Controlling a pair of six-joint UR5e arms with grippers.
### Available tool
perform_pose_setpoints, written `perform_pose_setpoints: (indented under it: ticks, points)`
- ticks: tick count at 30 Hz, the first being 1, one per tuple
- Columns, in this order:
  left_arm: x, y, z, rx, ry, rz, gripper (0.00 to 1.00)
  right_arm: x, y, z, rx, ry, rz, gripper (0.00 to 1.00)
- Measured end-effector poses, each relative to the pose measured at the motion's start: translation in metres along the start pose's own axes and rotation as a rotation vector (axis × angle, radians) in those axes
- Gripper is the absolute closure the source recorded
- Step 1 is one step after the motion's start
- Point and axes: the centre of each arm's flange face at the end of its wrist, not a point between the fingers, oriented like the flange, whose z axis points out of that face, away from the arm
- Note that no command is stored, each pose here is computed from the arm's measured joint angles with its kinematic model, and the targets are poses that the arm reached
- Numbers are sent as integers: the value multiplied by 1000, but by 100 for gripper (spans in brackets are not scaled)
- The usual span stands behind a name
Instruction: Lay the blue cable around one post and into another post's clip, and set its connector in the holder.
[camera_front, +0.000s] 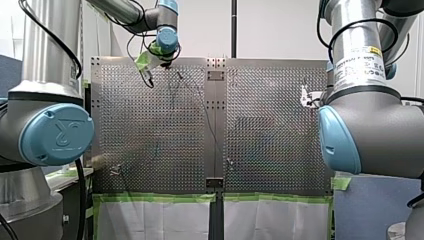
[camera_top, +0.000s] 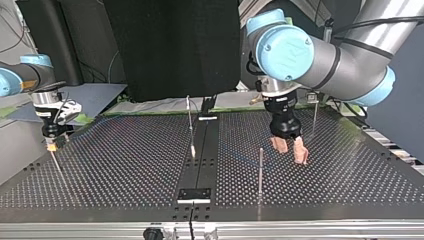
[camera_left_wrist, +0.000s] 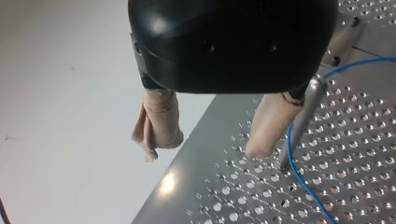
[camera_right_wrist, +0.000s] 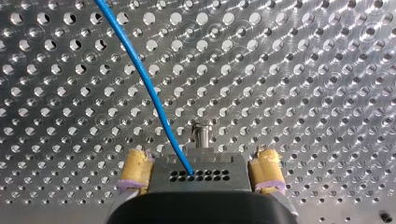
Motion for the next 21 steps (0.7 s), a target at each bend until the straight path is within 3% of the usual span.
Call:
perform_pose_setpoints:
  ticks: [7, 21]
  points:
    - [-10, -16, -9, 35, 37, 77, 0, 1, -1, 0, 1, 1, 0, 1]
    - [0, -18, -20, 108, 164, 247, 0, 2, -1, 0, 2, 2, -1, 1]
